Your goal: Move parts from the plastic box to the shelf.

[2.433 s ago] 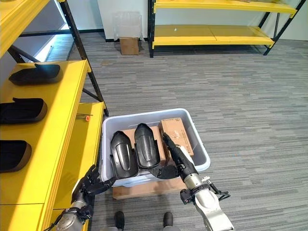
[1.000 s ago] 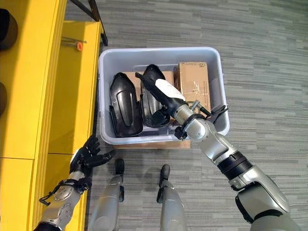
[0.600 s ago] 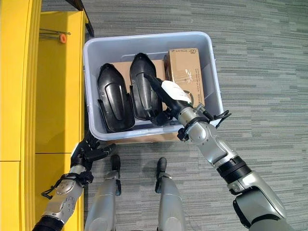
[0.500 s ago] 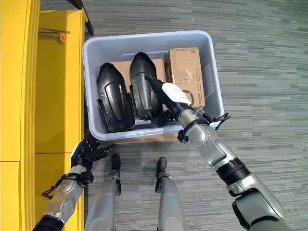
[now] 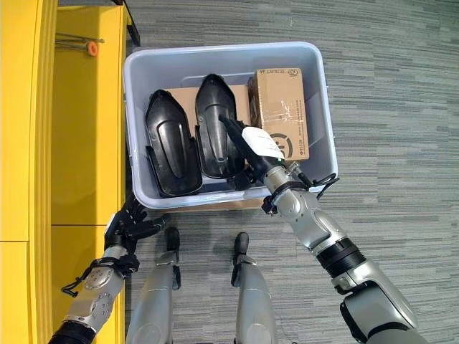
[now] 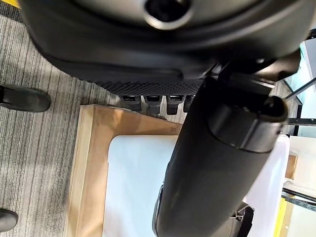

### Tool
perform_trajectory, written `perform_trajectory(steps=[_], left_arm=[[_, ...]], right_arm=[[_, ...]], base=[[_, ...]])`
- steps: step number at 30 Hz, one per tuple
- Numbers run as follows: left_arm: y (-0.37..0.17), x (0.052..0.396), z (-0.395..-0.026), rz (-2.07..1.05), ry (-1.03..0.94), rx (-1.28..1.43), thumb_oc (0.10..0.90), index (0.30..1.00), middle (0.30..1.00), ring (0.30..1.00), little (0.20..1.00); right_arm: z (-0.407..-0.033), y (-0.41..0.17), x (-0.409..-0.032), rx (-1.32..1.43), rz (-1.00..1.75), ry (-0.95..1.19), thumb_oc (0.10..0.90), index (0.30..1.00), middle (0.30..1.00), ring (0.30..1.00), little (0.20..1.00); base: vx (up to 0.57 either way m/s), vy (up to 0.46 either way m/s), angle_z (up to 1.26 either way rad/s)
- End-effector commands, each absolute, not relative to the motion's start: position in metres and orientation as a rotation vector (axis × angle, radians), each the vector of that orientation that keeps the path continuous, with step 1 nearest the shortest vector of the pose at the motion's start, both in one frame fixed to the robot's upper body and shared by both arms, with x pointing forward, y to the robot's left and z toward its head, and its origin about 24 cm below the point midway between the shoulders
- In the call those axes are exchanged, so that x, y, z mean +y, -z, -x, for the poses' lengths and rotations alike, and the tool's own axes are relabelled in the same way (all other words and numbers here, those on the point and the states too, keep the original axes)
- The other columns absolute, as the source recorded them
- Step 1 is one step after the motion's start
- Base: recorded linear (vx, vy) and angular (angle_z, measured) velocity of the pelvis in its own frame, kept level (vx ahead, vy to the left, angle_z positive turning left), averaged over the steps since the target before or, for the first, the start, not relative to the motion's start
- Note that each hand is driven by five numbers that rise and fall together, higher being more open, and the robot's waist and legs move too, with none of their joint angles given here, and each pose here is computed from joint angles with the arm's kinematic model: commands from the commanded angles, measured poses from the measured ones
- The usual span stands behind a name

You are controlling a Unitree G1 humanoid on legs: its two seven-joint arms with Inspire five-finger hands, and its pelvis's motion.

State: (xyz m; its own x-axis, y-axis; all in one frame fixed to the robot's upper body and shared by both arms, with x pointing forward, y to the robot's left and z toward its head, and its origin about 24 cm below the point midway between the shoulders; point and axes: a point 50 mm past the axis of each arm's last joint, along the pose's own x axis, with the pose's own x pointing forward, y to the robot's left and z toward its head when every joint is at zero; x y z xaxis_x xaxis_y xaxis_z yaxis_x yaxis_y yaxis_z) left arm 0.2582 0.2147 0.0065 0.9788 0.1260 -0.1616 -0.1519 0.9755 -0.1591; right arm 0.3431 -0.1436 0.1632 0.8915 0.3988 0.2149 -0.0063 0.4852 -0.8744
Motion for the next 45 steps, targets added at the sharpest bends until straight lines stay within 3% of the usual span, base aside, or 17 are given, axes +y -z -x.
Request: perform_trajectory(steps=[1, 25, 28, 32, 45], left_arm=[[-0.038, 0.217, -0.261, 0.175, -0.131, -0.033, 0.9, 1.0, 1.0, 1.0, 1.0], [-0.045, 0.219, -0.263, 0.169, -0.15, -0.063, 0.9, 1.0, 1.0, 1.0, 1.0], [-0.045, 0.216, -0.264, 0.179, -0.159, -0.067, 0.9, 1.0, 1.0, 1.0, 1.0], [-0.049, 0.215, -0.265, 0.187, -0.16, -0.086, 0.9, 1.0, 1.0, 1.0, 1.0], [-0.051, 0.212, -0.266, 0.188, -0.143, -0.092, 0.9, 1.0, 1.0, 1.0, 1.0]], right_arm=[[-0.342, -0.226, -0.136, -0.69, 1.019, -0.131, 0.9, 1.0, 1.0, 1.0, 1.0], [-0.351, -0.219, -0.132, -0.644, 1.051, -0.128, 0.9, 1.0, 1.0, 1.0, 1.0], [-0.359, -0.201, -0.14, -0.549, 1.069, -0.102, 0.9, 1.0, 1.0, 1.0, 1.0], [-0.374, -0.219, -0.155, -0.533, 1.106, 0.012, 0.9, 1.0, 1.0, 1.0, 1.0], [-0.391, -0.227, -0.163, -0.466, 1.156, 0.091, 0.9, 1.0, 1.0, 1.0, 1.0]], base=[[0.02, 0.0, 0.05], [0.01, -0.001, 0.03], [0.01, 0.006, 0.01], [0.0, 0.0, 0.0], [0.0, 0.003, 0.01]])
